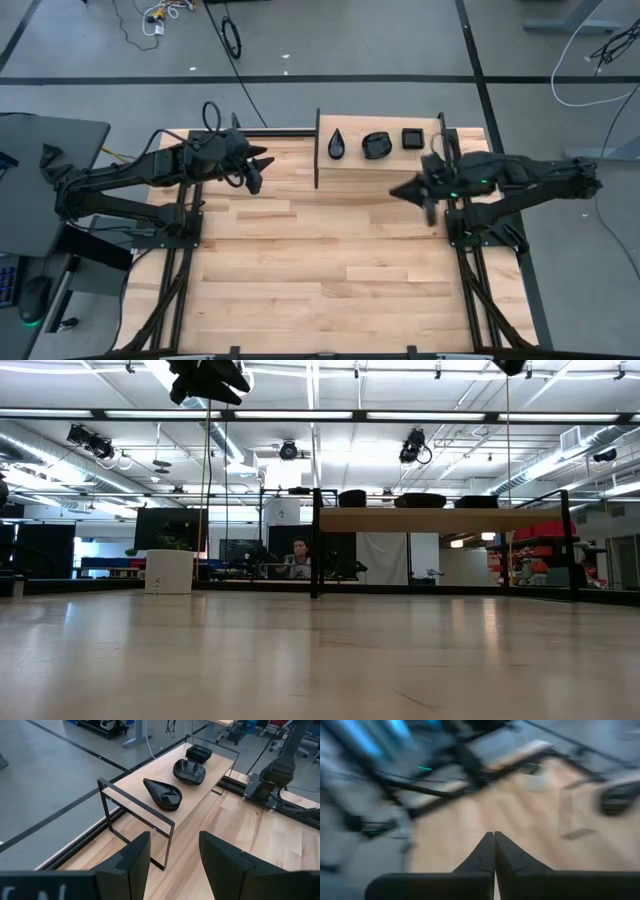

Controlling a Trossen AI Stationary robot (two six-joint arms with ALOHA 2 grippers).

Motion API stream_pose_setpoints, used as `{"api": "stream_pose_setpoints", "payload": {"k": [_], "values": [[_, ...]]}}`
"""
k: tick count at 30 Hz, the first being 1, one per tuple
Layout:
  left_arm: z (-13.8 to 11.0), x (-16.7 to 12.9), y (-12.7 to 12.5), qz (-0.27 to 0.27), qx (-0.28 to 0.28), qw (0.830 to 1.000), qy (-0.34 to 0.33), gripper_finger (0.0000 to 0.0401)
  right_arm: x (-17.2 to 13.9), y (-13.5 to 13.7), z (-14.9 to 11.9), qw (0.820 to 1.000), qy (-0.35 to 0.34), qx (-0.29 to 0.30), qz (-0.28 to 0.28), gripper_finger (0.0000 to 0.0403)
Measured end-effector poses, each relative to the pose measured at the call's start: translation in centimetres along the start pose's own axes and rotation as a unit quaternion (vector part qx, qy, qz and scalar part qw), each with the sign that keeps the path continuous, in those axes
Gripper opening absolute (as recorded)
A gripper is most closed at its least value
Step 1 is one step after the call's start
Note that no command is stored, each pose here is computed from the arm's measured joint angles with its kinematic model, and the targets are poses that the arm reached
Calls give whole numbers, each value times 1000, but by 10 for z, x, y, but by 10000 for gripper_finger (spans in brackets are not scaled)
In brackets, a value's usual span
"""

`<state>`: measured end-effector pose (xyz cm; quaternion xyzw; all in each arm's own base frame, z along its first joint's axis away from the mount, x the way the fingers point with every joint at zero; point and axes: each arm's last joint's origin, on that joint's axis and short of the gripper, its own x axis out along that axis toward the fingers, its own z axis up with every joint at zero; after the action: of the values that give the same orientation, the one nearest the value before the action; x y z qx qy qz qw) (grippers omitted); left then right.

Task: Pick & Place Mini shaped plates
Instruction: Return to Home Position

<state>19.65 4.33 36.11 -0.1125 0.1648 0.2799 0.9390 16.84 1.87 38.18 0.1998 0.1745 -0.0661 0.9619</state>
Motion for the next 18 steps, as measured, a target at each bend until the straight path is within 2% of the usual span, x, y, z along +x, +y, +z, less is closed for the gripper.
{"api": "stream_pose_setpoints", "payload": {"k": [4,6,12,18], "values": [[0,0,0,0,1,1000,0,174,-18,-10,-31,988,-24,9,152,2],[0,0,0,0,1,1000,0,174,-24,-17,-48,978,-28,12,206,2],[0,0,0,0,-26,1000,1,174,-43,-46,-96,971,-73,13,226,2],[0,0,0,0,-66,998,1,174,-35,-65,-137,961,-95,-1,258,2]]}}
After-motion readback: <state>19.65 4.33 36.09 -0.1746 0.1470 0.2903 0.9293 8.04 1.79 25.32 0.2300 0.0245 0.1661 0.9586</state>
